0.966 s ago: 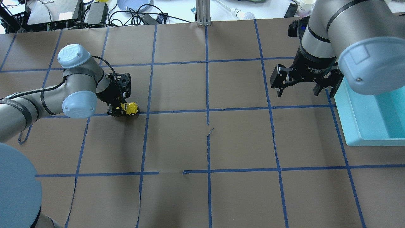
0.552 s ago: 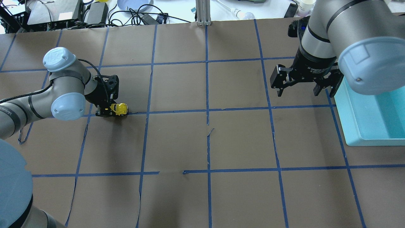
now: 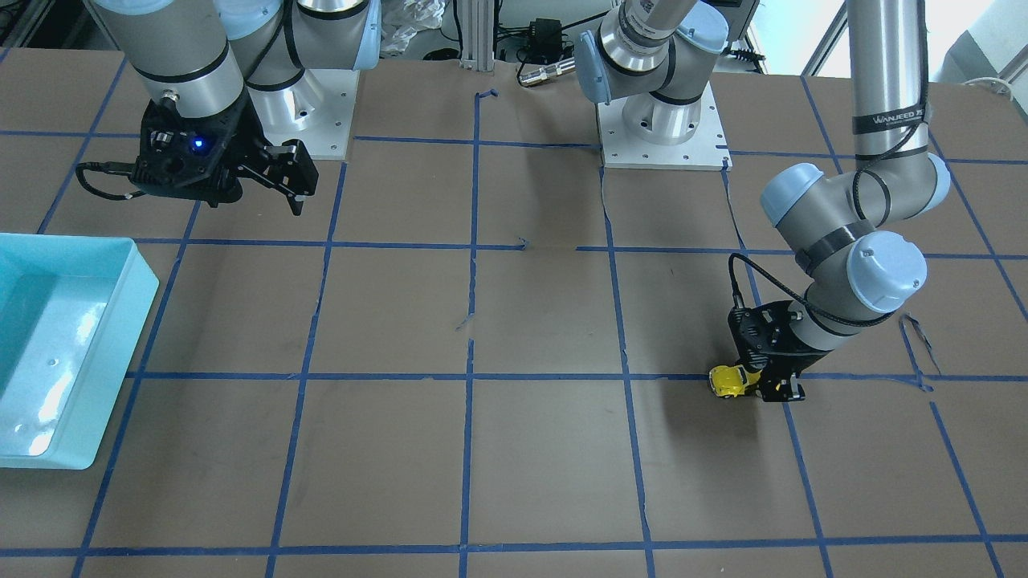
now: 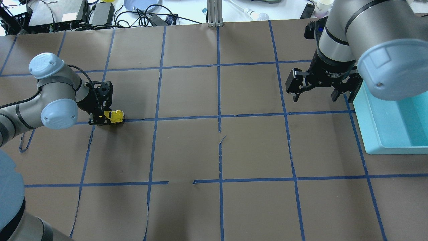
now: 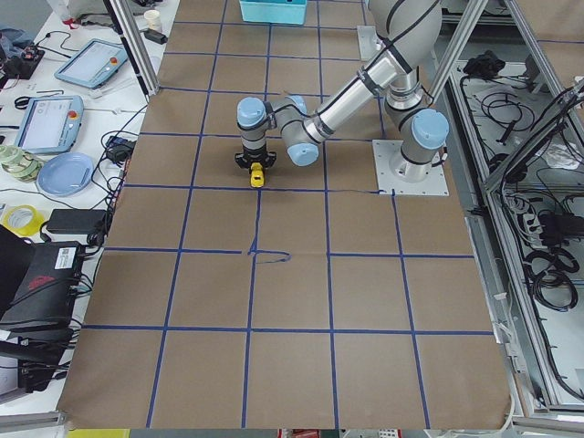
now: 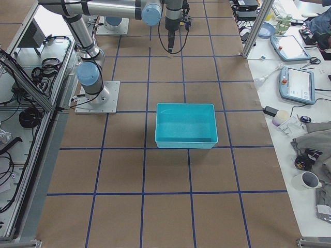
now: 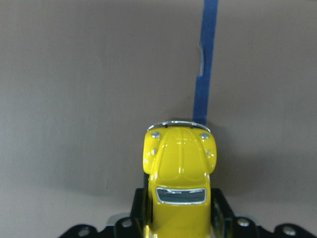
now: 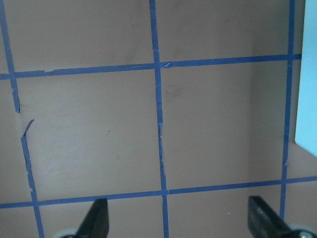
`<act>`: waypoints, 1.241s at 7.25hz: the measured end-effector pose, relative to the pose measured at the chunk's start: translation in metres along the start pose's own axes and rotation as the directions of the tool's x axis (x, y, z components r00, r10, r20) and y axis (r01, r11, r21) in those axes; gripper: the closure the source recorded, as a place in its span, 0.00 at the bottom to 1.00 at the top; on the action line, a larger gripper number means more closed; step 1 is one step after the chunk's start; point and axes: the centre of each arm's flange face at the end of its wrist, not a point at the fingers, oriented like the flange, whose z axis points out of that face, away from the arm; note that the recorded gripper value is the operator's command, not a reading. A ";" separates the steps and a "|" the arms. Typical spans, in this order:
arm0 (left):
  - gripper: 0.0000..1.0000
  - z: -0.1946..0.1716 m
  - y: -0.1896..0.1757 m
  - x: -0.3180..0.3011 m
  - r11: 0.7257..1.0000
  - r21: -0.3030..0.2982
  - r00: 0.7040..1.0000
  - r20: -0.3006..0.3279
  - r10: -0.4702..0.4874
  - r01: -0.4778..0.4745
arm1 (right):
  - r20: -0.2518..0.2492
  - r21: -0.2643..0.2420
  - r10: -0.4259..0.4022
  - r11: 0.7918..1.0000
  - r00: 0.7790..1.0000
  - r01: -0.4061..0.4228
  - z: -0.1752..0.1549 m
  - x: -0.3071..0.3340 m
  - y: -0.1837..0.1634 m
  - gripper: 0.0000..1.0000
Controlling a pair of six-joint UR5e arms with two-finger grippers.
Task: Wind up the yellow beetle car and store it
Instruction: 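Open the left gripper and let the car roll away from the robot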
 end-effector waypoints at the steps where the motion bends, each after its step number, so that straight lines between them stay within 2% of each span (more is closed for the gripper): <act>1: 0.00 -0.002 0.002 0.000 1.000 -0.003 1.000 0.002 -0.009 0.009 | 0.000 0.000 0.000 1.000 1.000 0.000 0.000 0.000 0.000 0.00; 9: 0.00 -0.010 0.002 -0.001 1.000 -0.009 1.000 0.018 -0.017 0.017 | -0.001 -0.008 0.000 1.000 1.000 0.000 0.005 0.000 0.001 0.00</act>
